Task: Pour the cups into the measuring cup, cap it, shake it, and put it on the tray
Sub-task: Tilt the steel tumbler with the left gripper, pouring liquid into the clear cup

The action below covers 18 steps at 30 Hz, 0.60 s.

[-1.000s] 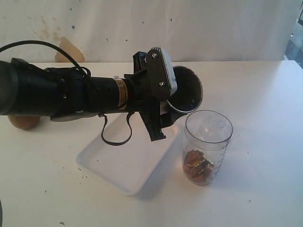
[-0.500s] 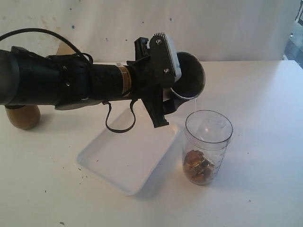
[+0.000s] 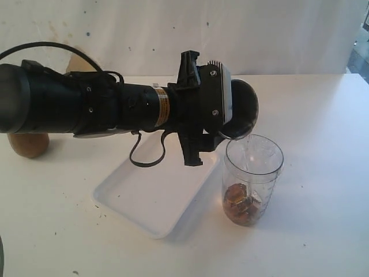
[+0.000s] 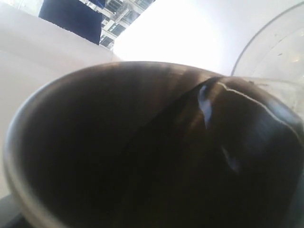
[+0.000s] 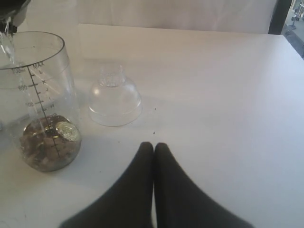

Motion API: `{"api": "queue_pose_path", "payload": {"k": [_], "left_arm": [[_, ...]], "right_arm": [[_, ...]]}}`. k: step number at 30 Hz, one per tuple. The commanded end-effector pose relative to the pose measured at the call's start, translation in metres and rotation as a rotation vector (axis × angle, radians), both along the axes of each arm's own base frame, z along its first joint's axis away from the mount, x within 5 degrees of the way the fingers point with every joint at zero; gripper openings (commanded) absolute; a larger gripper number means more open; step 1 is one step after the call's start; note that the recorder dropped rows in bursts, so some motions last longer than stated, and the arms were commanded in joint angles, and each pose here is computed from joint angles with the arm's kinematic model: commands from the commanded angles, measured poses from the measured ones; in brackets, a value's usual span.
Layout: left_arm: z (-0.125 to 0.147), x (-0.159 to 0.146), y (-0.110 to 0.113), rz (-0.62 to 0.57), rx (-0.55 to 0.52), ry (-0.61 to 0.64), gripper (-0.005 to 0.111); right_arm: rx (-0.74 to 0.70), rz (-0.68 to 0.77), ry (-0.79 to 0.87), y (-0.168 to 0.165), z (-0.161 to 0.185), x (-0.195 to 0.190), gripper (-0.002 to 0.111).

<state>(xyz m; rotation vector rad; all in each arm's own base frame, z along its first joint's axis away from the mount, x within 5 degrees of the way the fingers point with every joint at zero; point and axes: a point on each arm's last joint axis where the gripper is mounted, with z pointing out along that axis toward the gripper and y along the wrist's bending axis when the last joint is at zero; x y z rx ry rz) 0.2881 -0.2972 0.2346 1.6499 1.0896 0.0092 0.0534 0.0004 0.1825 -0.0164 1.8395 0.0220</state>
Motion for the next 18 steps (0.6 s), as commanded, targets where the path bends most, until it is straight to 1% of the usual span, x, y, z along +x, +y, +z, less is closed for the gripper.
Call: {"api": "queue_pose_path", "payload": {"k": [1,5,8,18], "left_arm": [[0.0161,-0.003,-0.0022,-0.051,-0.01,-0.091,0.0],[0.0161,-0.003,-0.0022,-0.066,0.011,-0.122,0.0],[0.017,-0.003,-0.0027,-0.096,0.043,-0.181,0.0],[0.0176,-0.0035,-0.0032,-0.143,0.094,-0.272,0.0]], "right_arm": [[-0.001,-0.006,-0.007,-0.0004,-0.0008,0.0,0.0],[-0.001,-0.006,-0.007,-0.0004,-0.0008,0.0,0.0],[-0.001,-0.006,-0.007,-0.0004,-0.0008,0.0,0.0],[-0.001,-0.006,-0.007,-0.0004,-0.0008,0.0,0.0]]}}
